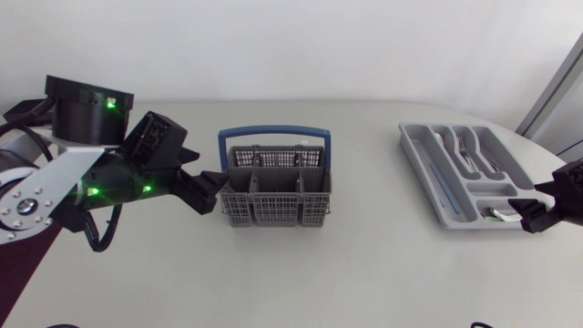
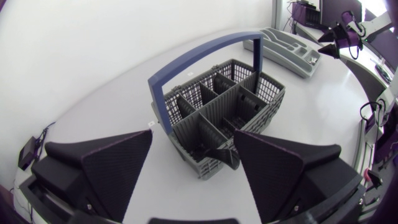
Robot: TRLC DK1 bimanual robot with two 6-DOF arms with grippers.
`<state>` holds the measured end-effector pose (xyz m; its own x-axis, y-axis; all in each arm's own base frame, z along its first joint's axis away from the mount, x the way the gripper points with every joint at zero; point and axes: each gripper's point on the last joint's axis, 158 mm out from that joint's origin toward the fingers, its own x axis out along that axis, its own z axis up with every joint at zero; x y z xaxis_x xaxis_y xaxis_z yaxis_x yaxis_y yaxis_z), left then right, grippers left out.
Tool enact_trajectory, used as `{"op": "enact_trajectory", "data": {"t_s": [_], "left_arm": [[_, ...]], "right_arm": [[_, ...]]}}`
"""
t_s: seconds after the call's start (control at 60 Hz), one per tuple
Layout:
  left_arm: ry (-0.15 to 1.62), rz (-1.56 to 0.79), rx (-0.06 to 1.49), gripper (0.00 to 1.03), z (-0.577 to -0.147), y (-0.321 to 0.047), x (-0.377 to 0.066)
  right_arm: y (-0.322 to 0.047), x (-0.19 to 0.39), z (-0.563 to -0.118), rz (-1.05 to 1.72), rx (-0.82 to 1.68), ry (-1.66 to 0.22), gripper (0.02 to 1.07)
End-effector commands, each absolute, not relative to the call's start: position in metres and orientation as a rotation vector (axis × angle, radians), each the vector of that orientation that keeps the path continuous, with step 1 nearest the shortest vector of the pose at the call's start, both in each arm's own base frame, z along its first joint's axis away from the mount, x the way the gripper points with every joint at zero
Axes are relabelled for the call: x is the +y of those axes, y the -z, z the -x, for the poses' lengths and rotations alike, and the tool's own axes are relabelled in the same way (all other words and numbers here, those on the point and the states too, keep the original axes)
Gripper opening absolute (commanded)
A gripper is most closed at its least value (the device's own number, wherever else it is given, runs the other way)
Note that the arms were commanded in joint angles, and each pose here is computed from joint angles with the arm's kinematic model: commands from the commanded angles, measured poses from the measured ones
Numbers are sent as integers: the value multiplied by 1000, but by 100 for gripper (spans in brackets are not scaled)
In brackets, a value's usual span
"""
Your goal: Unload the cutlery basket into the drawer organizer.
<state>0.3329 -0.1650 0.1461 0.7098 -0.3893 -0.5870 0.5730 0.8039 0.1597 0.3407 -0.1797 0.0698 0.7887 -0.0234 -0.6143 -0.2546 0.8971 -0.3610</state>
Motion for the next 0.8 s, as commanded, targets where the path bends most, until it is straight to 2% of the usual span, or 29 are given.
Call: {"op": "enact_trajectory", "data": {"t_s": [0.0,0.133,0.4,0.517,0.783], "left_arm": [[528,-348,554,91,-338,-154,-160],[542,-338,556,92,-334,-158,-158],[602,-297,433,92,-331,-205,-163],[628,-352,372,94,-324,-221,-162],[683,-476,367,94,-312,-218,-143]], "right_arm": [[-76,-157,-339,407,647,-157,91],[-87,-128,-342,405,621,-193,91],[-88,-81,-343,431,621,-263,91],[-89,-62,-342,451,623,-292,91],[-96,-13,-344,482,617,-368,91]]}}
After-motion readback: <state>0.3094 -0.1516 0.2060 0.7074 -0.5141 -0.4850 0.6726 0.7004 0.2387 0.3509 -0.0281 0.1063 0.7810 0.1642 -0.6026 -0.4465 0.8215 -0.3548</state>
